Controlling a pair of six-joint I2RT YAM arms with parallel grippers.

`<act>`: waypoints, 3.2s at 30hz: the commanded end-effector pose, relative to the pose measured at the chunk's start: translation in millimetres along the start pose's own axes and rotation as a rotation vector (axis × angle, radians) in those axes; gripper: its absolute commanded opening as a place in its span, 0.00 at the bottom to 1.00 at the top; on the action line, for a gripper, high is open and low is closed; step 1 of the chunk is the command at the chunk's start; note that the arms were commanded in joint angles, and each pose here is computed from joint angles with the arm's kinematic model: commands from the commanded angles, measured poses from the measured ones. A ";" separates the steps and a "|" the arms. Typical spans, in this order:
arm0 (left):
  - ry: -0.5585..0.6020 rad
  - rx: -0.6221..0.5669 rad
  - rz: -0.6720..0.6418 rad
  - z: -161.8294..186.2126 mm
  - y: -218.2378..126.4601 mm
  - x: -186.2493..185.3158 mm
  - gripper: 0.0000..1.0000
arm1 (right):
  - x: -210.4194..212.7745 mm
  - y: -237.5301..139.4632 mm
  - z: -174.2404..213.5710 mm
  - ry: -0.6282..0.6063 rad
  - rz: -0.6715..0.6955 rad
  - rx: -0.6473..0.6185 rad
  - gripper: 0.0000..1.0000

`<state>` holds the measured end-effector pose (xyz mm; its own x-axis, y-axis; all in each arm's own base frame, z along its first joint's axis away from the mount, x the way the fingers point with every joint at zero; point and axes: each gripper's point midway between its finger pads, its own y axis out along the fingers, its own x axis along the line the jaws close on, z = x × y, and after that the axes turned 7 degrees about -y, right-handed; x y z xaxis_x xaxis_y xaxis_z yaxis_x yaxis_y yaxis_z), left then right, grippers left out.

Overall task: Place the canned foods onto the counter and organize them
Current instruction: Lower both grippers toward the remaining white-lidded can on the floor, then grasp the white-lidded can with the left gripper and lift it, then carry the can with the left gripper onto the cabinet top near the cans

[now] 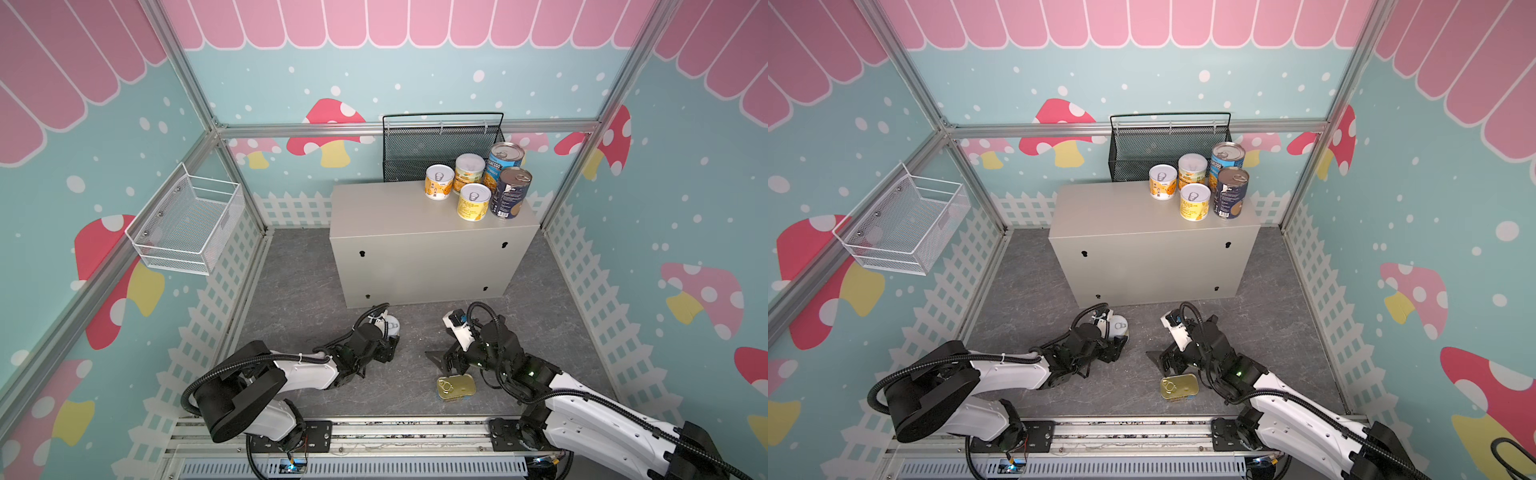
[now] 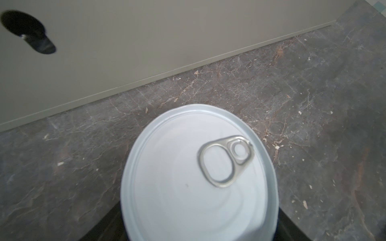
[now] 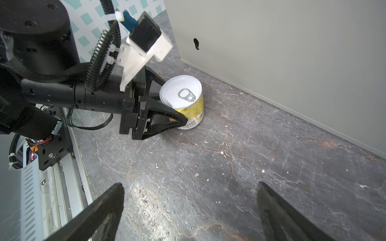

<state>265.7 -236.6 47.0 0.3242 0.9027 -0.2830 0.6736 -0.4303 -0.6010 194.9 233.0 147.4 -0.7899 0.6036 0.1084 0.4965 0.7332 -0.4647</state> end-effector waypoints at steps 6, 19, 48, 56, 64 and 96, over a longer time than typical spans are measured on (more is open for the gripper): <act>0.001 -0.137 0.047 -43.4 -30.5 -13.6 0.68 | 3.9 -5.3 -19.8 -0.032 -0.011 -0.015 0.99; 0.048 -0.237 0.138 -90.8 -103.1 -31.5 0.67 | 7.7 -22.8 -60.9 -0.080 -0.007 -0.060 0.99; 0.274 -0.468 0.272 -259.2 -218.5 -119.8 0.65 | -3.4 -68.6 -105.6 -0.141 0.115 -0.110 0.99; 0.326 -0.528 0.286 -309.8 -194.6 -151.6 0.65 | -10.2 -83.0 -107.6 -0.118 0.168 -0.115 0.99; 0.311 -0.567 0.327 -364.3 -162.7 -167.4 0.65 | -26.2 -97.6 -99.6 -0.086 0.271 -0.077 0.99; 0.231 -0.488 0.346 -415.3 -56.1 -160.4 0.67 | -40.9 -126.7 -105.9 -0.090 0.388 -0.112 0.99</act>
<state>454.9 -360.6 395.9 0.6452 0.7370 -0.2012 0.7131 -0.6755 -0.1876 203.9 151.3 287.9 -0.5673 0.8138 -0.1260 0.7866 0.4903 -0.3753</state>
